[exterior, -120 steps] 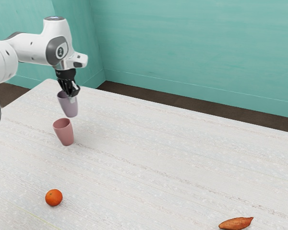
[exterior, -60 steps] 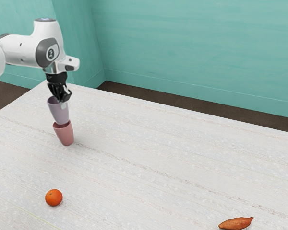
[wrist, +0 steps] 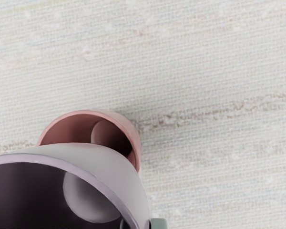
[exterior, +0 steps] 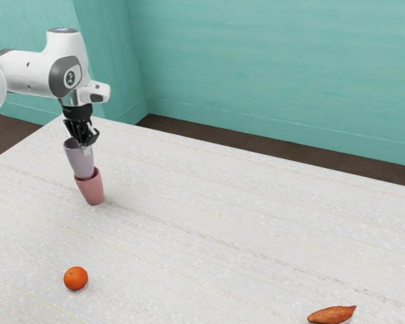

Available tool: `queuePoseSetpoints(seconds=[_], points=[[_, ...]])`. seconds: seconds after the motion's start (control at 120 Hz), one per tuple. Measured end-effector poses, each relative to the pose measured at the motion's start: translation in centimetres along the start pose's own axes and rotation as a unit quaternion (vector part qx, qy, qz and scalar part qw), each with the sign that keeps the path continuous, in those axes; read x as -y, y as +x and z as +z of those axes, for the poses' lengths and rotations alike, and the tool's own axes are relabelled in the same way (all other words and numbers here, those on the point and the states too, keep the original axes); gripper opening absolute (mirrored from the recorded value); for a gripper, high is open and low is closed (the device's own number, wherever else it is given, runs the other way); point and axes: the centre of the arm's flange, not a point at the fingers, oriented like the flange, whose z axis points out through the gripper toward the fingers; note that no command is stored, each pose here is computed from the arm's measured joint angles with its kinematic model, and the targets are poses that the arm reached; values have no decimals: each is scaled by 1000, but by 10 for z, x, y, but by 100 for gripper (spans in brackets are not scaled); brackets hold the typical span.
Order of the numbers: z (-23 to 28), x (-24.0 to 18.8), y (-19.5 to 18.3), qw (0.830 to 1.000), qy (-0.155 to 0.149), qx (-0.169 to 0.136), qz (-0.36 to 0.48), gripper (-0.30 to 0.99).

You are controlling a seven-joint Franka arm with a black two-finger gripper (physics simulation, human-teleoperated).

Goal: Place the left cup onto the right cup

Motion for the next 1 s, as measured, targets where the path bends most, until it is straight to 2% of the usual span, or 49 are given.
queuePoseSetpoints(seconds=[0.933, 1.0], points=[[31, 7, 25, 1000, 11, 12, -6, -9], [32, 7, 25, 1000, 10, 12, -6, -5]])
